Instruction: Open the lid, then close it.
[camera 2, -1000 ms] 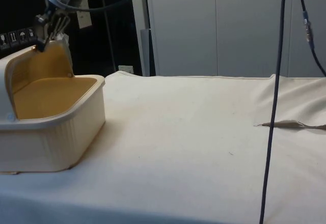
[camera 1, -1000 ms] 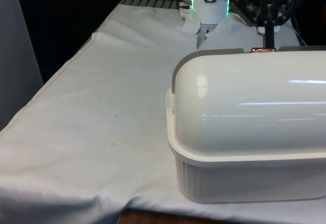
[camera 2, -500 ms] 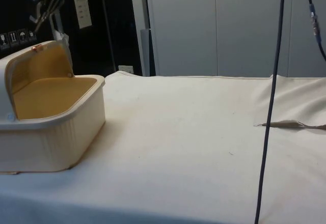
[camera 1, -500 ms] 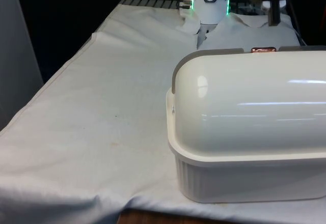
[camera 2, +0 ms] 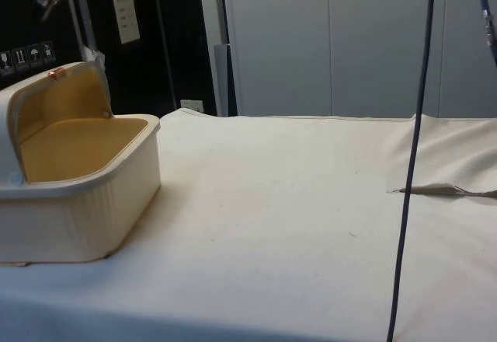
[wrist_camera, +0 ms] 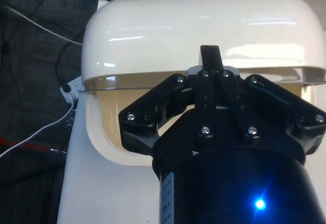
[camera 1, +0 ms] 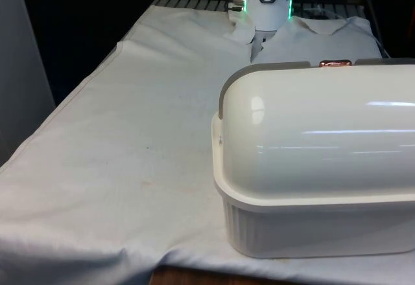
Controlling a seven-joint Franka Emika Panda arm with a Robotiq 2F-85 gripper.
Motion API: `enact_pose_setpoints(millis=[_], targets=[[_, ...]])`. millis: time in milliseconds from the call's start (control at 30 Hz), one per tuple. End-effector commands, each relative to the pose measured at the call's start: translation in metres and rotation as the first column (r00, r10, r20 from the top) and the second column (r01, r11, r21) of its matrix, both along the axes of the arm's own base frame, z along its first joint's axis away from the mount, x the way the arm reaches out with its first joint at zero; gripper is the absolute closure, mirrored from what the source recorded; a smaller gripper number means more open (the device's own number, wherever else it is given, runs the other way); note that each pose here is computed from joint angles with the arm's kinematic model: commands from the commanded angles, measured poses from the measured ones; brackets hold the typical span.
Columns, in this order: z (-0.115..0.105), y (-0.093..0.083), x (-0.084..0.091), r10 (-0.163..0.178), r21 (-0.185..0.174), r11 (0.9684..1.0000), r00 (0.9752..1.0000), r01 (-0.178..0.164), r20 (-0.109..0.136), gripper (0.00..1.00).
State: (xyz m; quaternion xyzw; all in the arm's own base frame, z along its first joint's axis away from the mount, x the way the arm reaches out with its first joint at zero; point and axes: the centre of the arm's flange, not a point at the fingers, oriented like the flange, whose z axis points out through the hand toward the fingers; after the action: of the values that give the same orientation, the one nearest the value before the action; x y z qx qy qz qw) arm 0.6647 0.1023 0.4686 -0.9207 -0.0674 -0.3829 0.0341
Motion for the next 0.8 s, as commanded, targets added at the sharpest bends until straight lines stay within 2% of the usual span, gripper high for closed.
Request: enact_pose_setpoints(millis=[0,133,167,200,300,733,767], targets=[[0.006,-0.005,0.001,-0.009,-0.012,0.9999,1.0000,0.009,0.000,1.00],[0.019,-0.005,0.001,-0.005,-0.017,0.9998,0.9999,0.005,0.015,1.00],[0.017,-0.001,0.001,0.005,-0.006,1.0000,0.9998,-0.005,0.017,1.00],[0.021,-0.005,0.001,-0.004,-0.018,0.9998,0.9999,0.004,0.016,1.00],[0.025,-0.005,0.003,-0.001,-0.020,0.9998,0.9998,0.002,0.021,1.00],[0.025,-0.001,0.006,0.010,-0.017,0.9998,0.9998,-0.010,0.020,1.00],[0.025,-0.002,0.004,0.008,-0.015,0.9999,0.9996,-0.008,0.025,1.00]])
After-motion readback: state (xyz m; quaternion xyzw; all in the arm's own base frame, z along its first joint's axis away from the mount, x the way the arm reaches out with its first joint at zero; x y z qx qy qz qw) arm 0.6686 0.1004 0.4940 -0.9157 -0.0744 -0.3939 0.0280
